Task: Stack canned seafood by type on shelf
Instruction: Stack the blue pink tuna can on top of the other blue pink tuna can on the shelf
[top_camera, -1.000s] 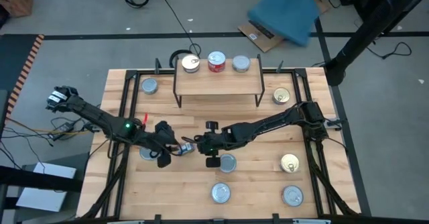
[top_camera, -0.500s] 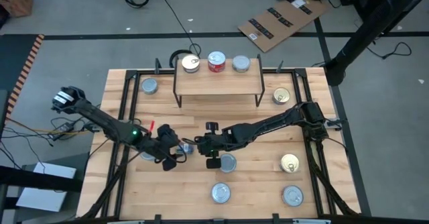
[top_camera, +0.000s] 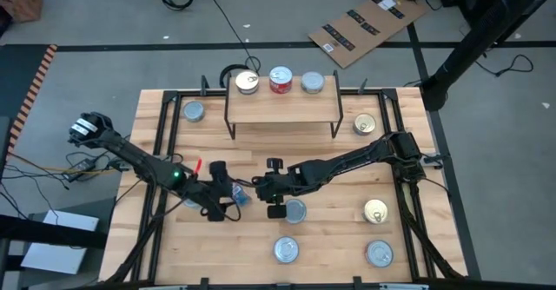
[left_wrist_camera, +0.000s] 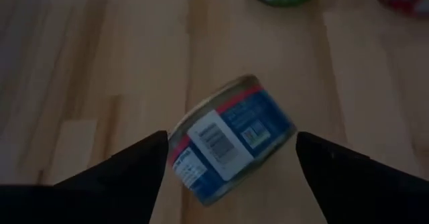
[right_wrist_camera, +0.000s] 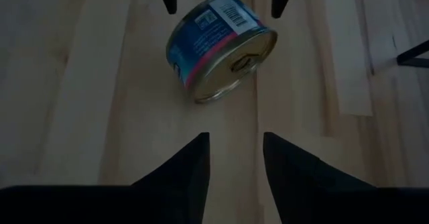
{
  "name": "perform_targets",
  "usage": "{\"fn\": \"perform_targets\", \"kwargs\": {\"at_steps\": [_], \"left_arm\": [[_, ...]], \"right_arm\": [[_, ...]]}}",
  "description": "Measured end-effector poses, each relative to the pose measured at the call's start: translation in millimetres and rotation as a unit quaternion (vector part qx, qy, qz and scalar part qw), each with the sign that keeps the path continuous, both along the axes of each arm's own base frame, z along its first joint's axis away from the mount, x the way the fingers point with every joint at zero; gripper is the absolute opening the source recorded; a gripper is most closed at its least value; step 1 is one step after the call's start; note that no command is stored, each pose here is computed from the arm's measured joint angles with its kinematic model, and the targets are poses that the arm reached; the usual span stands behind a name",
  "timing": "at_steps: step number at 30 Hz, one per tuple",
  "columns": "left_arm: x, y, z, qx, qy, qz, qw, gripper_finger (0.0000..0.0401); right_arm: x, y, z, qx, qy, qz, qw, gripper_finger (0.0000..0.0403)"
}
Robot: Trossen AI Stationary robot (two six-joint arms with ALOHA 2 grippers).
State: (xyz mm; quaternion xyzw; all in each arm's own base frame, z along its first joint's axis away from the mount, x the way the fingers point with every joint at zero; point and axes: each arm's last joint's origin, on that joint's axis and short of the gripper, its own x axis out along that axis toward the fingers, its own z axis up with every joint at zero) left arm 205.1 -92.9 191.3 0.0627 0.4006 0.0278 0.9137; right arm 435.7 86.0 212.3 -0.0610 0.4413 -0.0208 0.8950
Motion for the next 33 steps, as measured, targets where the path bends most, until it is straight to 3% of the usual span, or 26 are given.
{"fn": "perform_targets", "kwargs": {"at_steps": [11, 16, 27, 33], "left_arm": [[1, 0, 0, 0.122, 0.014, -0.129, 0.984, 0.0335], [5, 10, 0, 0.126, 0.02, -0.12, 0.985, 0.0335], [10, 23, -5, 0.079, 0.051, -0.138, 0.986, 0.0334], [11, 23, -5, 0.076, 0.049, -0.136, 0.987, 0.0306]], "right_arm": [[1, 1, 1, 0.003, -0.007, 0.001, 1.0, 0.0151], [1, 1, 1, 0.002, -0.007, 0.002, 1.0, 0.0151], [2, 1, 1, 0.006, -0.01, 0.004, 1.0, 0.0151], [1, 1, 0, 0.005, -0.009, 0.007, 1.0, 0.0151]]}}
